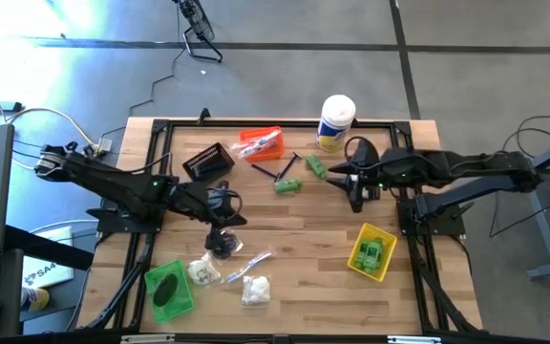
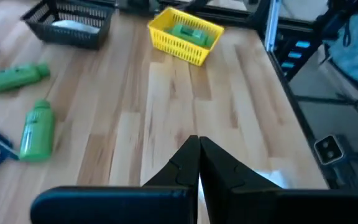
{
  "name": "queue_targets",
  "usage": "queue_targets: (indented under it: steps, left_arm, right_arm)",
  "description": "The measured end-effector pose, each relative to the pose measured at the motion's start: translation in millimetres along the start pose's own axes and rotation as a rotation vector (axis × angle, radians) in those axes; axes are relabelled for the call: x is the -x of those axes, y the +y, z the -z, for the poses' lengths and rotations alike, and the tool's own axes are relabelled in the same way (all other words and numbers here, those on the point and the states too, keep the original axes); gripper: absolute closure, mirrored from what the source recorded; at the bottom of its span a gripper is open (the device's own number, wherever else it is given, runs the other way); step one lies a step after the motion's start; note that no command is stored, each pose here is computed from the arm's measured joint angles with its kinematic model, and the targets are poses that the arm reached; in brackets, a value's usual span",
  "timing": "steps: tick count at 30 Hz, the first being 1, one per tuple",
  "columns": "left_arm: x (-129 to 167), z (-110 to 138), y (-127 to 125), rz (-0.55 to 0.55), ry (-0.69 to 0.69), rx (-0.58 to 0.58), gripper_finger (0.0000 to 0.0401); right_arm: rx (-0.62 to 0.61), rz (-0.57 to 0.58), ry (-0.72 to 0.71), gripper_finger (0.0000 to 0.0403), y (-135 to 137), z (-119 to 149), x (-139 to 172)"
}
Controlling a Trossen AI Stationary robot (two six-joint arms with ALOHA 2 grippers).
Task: Pick & Place Travel size toiletries
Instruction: Put the black hairbrush into the green bin
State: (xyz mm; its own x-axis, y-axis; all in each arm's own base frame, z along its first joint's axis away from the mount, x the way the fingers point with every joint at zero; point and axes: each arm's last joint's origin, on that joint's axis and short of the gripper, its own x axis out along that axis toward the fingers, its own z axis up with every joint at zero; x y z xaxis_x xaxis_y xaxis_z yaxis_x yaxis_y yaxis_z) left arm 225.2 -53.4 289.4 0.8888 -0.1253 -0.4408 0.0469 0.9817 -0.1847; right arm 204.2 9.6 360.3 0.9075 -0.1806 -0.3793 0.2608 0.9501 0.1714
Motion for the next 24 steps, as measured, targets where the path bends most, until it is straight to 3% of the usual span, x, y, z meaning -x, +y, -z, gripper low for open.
queue_targets:
  steps: [12, 24]
  left_arm:
    - [-9, 46, -5, 0.055, -0.135, 0.074, 0.0396]
    - [-7, 70, -7, 0.057, 0.006, 0.224, 0.0396]
  right_arm:
    - [0.012, 0.006, 0.034, 0.0262, 1, 3, -8]
    - [0.01, 0.009, 0.026, 0.0262, 2, 3, -10]
